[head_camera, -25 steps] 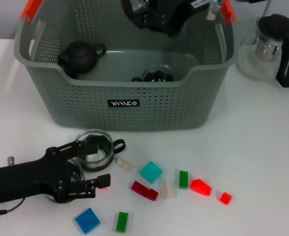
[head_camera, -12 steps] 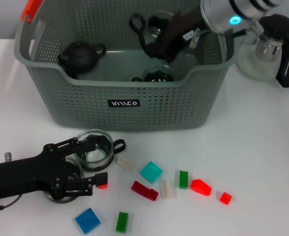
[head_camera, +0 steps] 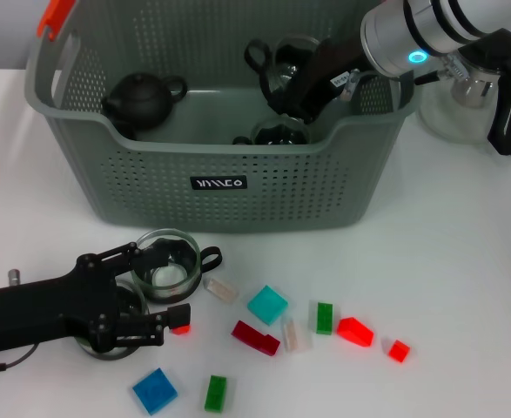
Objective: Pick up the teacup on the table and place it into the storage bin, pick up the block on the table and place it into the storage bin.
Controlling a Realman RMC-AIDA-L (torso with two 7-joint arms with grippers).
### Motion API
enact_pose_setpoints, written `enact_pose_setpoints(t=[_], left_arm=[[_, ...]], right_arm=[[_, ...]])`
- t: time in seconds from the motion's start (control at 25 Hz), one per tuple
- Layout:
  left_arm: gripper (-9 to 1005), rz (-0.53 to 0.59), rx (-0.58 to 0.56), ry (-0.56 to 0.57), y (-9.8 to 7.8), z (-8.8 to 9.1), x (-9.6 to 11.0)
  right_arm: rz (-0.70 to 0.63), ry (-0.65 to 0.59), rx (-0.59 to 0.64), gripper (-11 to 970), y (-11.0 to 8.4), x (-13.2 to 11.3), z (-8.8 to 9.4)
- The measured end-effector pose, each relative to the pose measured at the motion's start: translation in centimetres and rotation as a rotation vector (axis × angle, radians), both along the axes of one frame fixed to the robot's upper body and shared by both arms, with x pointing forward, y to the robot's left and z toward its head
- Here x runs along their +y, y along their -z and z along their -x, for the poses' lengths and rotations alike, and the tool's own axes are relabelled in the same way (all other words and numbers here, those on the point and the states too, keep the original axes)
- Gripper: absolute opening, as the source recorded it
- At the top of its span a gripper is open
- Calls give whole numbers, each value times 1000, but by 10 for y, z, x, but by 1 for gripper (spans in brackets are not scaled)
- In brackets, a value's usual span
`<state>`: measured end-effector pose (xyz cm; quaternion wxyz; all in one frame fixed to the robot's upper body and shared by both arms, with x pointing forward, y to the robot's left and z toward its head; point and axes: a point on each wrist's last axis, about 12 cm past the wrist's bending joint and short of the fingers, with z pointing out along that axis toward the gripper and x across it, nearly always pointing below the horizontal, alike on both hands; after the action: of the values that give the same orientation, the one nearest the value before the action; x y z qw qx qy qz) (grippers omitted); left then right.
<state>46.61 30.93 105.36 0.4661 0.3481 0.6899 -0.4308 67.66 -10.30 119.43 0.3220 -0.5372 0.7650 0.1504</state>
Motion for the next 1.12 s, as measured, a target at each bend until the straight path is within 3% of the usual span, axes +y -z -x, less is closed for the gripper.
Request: enact_pose_setpoints(t=[0.64,1.12], left_arm=[[932,6,5,2,1,2,-1],[932,6,5,0,1,2,-1]], right_arm=[[40,20,3,57,9,1,0],[45,20,3,153,10,0,0]])
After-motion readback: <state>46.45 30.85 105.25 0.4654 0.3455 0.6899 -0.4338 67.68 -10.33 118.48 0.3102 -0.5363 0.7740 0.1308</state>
